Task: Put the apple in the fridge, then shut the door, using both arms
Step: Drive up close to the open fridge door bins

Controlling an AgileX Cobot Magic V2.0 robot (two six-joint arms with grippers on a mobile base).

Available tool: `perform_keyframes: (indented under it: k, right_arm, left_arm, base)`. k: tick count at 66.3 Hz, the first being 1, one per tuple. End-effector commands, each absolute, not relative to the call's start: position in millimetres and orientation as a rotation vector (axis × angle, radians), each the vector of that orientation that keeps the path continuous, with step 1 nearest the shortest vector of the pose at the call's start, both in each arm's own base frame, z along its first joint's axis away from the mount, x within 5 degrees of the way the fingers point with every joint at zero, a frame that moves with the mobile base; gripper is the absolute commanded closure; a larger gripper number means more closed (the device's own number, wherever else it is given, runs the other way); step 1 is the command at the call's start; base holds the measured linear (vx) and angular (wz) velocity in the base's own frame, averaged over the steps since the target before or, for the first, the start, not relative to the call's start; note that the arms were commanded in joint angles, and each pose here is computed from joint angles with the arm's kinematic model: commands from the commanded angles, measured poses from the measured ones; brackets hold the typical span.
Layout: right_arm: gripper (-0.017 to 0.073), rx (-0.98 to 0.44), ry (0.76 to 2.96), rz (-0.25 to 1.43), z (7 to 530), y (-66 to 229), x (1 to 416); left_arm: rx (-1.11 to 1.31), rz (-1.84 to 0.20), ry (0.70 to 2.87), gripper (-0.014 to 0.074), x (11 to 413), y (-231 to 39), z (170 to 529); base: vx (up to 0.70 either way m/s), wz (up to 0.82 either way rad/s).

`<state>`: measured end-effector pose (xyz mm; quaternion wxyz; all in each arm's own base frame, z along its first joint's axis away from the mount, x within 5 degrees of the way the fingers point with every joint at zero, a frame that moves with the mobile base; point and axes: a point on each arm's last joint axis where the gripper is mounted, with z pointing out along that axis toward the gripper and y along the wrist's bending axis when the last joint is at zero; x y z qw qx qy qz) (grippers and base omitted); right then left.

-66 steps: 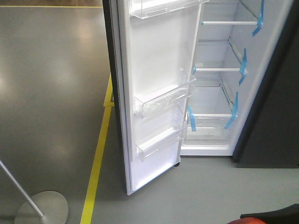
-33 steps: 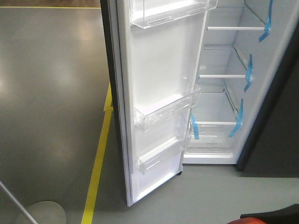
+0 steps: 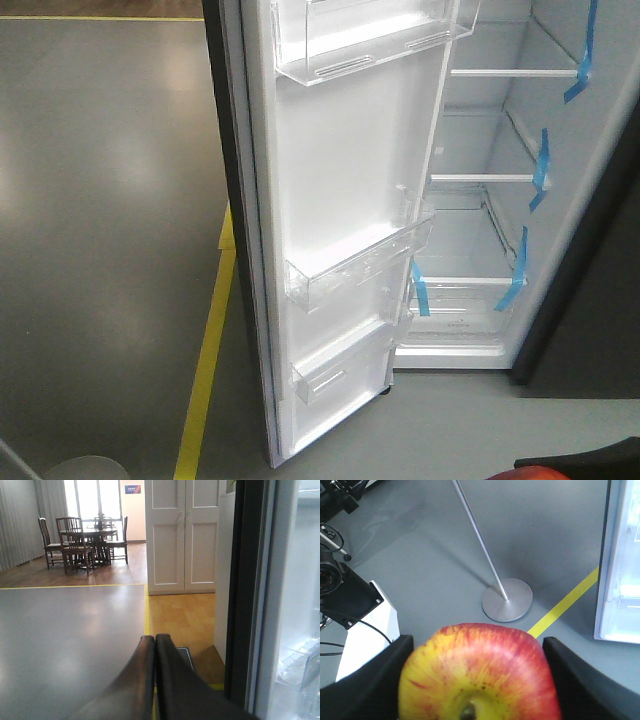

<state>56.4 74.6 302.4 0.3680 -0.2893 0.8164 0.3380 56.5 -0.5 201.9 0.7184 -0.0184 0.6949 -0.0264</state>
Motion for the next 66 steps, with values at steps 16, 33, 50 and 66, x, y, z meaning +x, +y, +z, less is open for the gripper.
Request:
perform_keyframes:
  k: [16,33,50,66]
  right_arm:
    - [0.0447,-0.696,2.032,0.903,315.0,76.5,58.5]
    - [0.0447,-0.696,2.032,0.903,315.0,76.5,58.5]
    - [0.0447,-0.696,2.032,0.903,315.0,76.5,58.5]
    - [0.0447,-0.696,2.032,0.903,315.0,76.5,58.5]
  left_arm:
    - [-0.041,-0.065,1.431,0.06,53.8,-0.7,215.3]
    - [-0.041,-0.065,1.431,0.06,53.8,-0.7,215.3]
    - [-0.041,-0.065,1.431,0.06,53.8,-0.7,215.3]
    - [-0.041,-0.065,1.431,0.06,53.8,-0.7,215.3]
  base:
    - [0.1,-0.01]
    - [0.1,-0.01]
    - [0.09,-0.02]
    - [0.08,-0.03]
